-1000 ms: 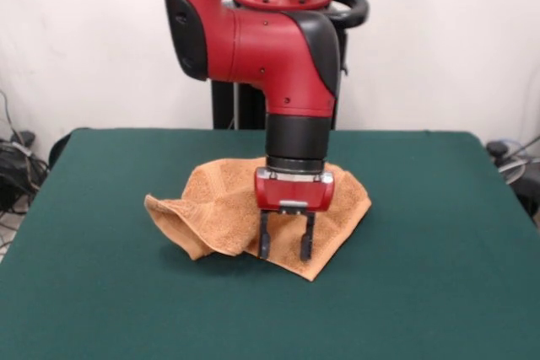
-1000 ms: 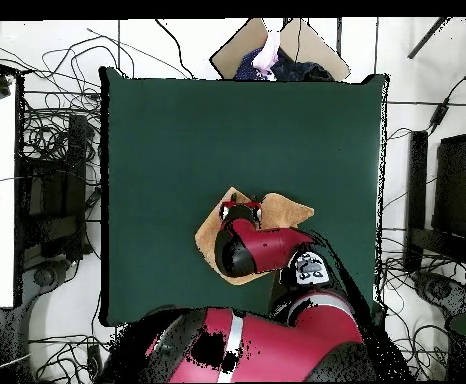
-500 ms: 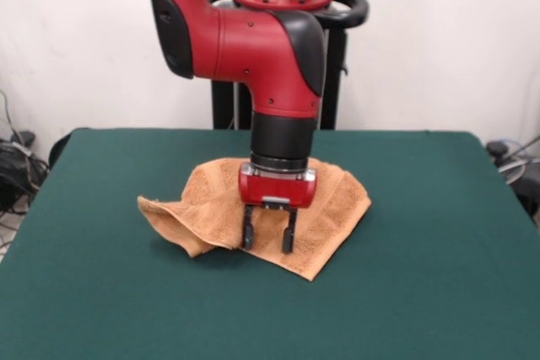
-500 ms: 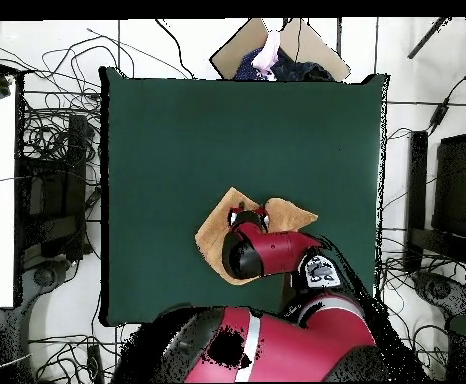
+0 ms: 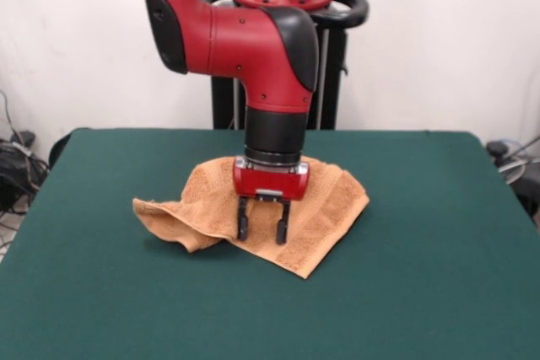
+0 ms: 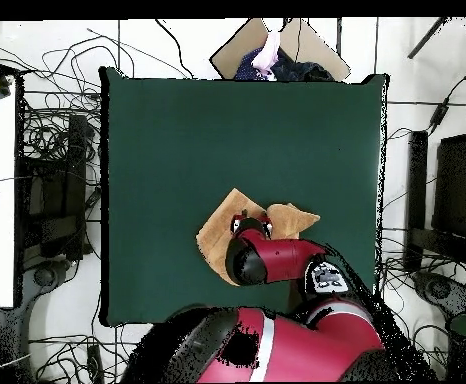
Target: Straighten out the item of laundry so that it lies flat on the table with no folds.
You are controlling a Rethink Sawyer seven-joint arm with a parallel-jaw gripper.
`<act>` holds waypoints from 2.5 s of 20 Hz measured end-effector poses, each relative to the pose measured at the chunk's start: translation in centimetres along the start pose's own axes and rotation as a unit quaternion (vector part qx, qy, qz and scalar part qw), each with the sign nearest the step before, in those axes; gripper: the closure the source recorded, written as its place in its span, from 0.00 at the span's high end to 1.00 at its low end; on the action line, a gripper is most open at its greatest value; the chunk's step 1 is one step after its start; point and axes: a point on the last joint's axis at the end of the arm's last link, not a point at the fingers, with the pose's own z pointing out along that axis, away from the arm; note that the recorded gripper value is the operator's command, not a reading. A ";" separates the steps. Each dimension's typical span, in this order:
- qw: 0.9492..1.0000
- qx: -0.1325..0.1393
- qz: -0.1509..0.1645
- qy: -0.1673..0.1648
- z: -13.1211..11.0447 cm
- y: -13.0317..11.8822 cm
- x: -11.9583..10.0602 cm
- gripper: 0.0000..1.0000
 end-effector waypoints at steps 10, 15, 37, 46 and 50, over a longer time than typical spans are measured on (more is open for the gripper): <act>1.000 -0.004 0.007 0.010 0.0 0.0 -0.2 1.00; 1.000 -0.006 0.005 0.010 -0.1 0.3 -0.3 1.00; 0.999 -0.014 -0.027 0.031 -1.2 3.7 2.4 1.00; 0.999 -0.008 -0.031 0.017 -1.2 3.2 3.0 1.00; 0.999 -0.010 -0.031 0.008 -1.1 3.2 3.1 1.00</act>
